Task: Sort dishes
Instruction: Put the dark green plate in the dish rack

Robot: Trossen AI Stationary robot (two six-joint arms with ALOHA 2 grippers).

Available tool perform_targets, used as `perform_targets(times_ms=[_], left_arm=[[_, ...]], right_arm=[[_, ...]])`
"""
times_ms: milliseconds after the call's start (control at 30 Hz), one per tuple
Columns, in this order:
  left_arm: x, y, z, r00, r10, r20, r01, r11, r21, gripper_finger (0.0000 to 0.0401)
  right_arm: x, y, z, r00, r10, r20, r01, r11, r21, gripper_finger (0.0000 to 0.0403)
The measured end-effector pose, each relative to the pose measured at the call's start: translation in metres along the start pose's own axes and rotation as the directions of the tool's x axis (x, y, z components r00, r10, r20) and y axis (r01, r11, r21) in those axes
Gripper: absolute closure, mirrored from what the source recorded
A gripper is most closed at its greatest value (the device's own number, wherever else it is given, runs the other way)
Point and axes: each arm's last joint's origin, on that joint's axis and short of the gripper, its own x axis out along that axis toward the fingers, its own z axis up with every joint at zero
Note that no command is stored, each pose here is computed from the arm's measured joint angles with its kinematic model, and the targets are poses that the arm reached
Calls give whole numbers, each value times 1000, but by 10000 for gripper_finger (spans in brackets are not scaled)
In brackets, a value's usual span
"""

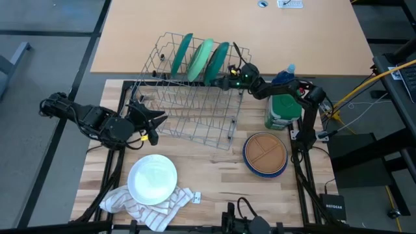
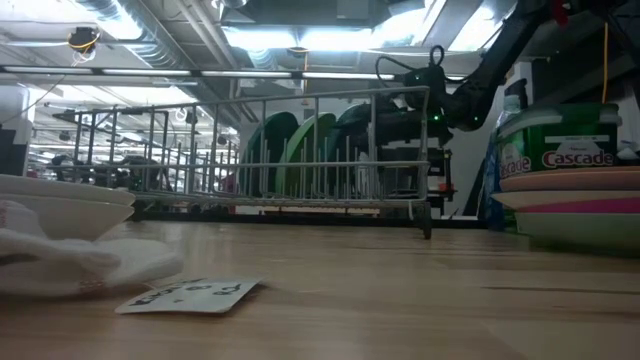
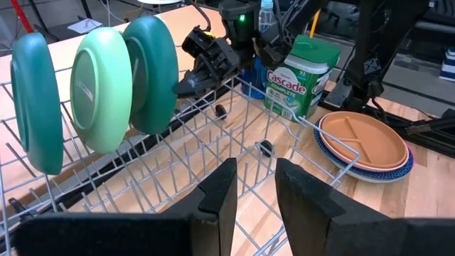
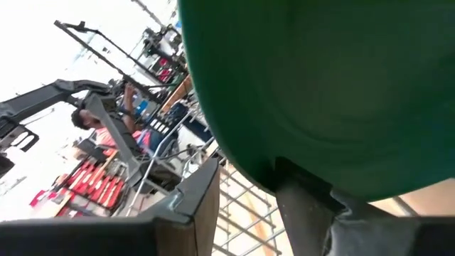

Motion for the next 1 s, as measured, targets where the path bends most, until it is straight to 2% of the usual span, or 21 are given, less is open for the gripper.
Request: perform_targets(times_ms=[367, 667, 1000], left_arm=[[0, 0, 0, 1000, 0, 0, 0, 1000, 0, 313], [0, 0, 0, 1000, 0, 0, 0, 1000, 0, 313], [0, 0, 0, 1000, 0, 0, 0, 1000, 0, 313]], right_arm=[[-11, -8, 8, 994, 78, -75, -72, 994, 80, 270], [-14, -12, 11, 999, 33, -42, -29, 994, 109, 270], [-14, -14, 8, 998, 2, -67, 7, 990, 142, 270]])
